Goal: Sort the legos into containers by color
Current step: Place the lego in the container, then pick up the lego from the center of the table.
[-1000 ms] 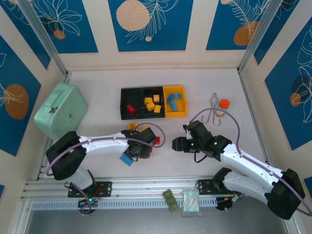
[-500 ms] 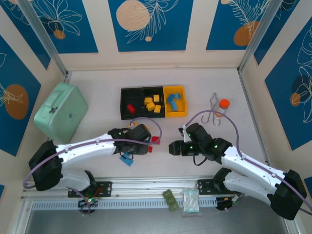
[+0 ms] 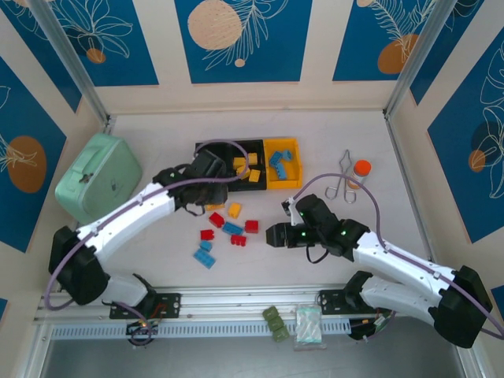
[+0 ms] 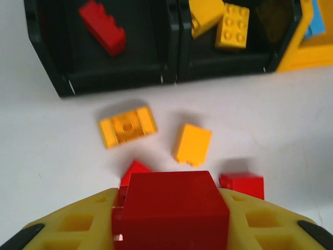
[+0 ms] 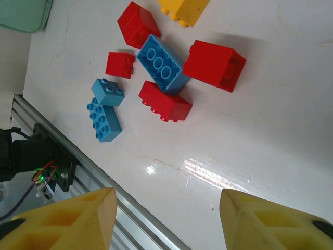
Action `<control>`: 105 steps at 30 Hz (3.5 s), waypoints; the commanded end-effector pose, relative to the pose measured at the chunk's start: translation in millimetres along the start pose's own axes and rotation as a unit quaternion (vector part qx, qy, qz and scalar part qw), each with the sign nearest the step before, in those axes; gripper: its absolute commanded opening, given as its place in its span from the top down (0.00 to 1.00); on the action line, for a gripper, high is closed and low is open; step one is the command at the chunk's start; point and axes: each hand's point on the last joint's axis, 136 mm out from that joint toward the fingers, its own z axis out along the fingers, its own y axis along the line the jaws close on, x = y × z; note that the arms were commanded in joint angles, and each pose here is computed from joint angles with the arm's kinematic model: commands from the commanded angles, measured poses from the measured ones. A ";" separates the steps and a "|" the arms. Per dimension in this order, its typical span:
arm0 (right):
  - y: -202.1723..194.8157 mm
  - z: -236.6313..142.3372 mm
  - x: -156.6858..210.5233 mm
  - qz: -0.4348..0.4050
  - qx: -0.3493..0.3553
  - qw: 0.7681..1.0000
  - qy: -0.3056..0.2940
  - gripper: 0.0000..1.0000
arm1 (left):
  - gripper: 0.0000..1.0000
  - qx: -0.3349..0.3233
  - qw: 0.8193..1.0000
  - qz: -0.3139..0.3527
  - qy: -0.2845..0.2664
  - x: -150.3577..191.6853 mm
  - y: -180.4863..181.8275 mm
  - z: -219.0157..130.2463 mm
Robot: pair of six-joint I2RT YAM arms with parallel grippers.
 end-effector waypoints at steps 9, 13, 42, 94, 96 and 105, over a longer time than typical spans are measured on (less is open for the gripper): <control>9.5 -2.4 -8.7 -0.008 -0.003 1.000 -0.012 0.45 | 0.66 -0.069 0.996 0.044 0.032 -75.2 33.8 67.0; 5.6 -2.5 -7.6 -0.007 0.007 1.000 -0.011 0.45 | 0.66 -0.065 0.996 0.041 0.042 -92.5 33.7 93.8; 4.3 -6.4 -5.9 -0.003 0.012 1.000 -0.023 0.45 | 0.42 -0.011 1.000 0.019 0.018 -114.2 17.1 74.4; -72.2 -28.4 17.6 0.158 0.112 0.981 0.033 0.41 | 0.42 0.008 0.987 0.090 0.131 98.1 -96.3 116.9; -73.4 -27.9 18.9 0.159 0.113 0.980 0.034 0.41 | 0.48 0.009 0.987 0.091 0.134 100.6 -97.6 118.2; -78.1 -28.3 23.2 0.165 0.119 0.979 0.032 0.41 | 0.62 0.011 0.987 0.089 0.136 103.0 -98.6 117.9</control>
